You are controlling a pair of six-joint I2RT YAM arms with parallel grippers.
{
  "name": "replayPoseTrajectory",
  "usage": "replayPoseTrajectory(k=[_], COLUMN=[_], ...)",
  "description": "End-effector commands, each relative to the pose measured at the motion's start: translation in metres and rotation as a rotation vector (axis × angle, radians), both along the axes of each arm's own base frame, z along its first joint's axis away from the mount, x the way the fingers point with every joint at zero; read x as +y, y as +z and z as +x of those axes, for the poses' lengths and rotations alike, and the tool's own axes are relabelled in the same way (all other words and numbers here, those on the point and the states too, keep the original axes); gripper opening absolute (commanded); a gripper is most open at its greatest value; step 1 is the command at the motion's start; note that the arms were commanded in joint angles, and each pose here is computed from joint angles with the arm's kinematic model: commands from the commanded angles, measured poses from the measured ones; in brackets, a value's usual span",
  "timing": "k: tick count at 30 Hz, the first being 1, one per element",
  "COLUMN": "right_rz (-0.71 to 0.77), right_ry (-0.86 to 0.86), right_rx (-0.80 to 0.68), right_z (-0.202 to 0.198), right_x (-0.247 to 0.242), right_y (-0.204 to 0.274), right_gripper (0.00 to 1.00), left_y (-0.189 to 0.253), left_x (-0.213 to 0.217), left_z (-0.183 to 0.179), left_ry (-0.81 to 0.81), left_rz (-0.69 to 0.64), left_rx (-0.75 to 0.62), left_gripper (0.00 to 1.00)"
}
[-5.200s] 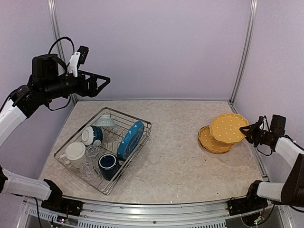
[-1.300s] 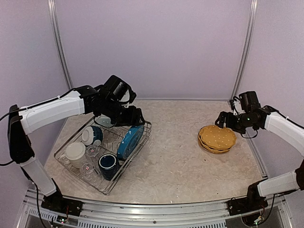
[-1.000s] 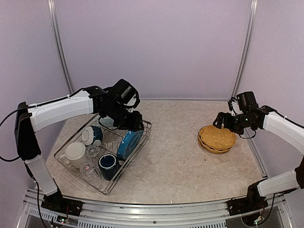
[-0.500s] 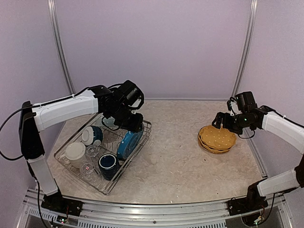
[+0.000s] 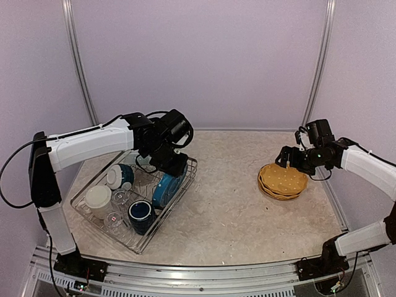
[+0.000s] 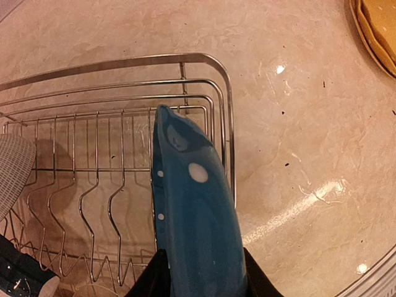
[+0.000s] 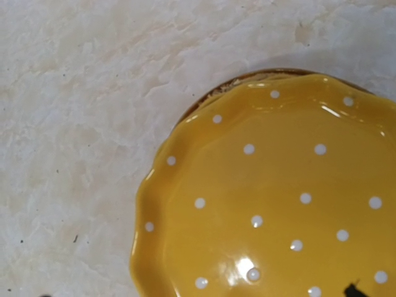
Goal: Unload the mixed dishes from the dish rack
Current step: Grab the plate from the dish rack.
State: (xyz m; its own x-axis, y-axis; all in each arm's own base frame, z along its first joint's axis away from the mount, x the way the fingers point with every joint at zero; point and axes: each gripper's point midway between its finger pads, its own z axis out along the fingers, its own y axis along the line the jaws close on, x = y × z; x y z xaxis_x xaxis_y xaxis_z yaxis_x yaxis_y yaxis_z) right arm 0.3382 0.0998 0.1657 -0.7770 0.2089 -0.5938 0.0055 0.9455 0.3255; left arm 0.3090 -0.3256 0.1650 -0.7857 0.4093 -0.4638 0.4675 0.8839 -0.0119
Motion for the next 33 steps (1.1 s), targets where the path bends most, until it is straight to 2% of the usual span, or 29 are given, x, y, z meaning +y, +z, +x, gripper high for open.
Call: replayPoseTrajectory(k=[1, 12, 18, 28, 33], right_rz=[0.001, 0.001, 0.003, -0.003, -0.005], right_ry=[-0.002, -0.005, -0.002, 0.014, 0.021], right_rx=[-0.008, -0.012, -0.011, -0.017, -0.017], right_z=[0.0, 0.001, 0.002, 0.008, 0.009], right_x=[0.004, 0.005, 0.008, 0.018, 0.021], right_y=[0.001, 0.004, 0.005, 0.01, 0.011], right_gripper=[1.0, 1.0, 1.0, 1.0, 1.0], left_y=[0.005, 0.026, 0.043, 0.08, 0.094], left_x=[0.005, 0.012, 0.016, 0.026, 0.029], left_z=[0.001, 0.002, 0.002, 0.001, 0.002], left_ry=[-0.002, -0.008, -0.005, -0.001, -0.001], left_rz=[0.036, 0.027, 0.006, -0.09, -0.206], left_rx=[-0.019, -0.073, -0.107, -0.144, -0.099], left_gripper=[0.28, 0.07, 0.0, 0.0, 0.0])
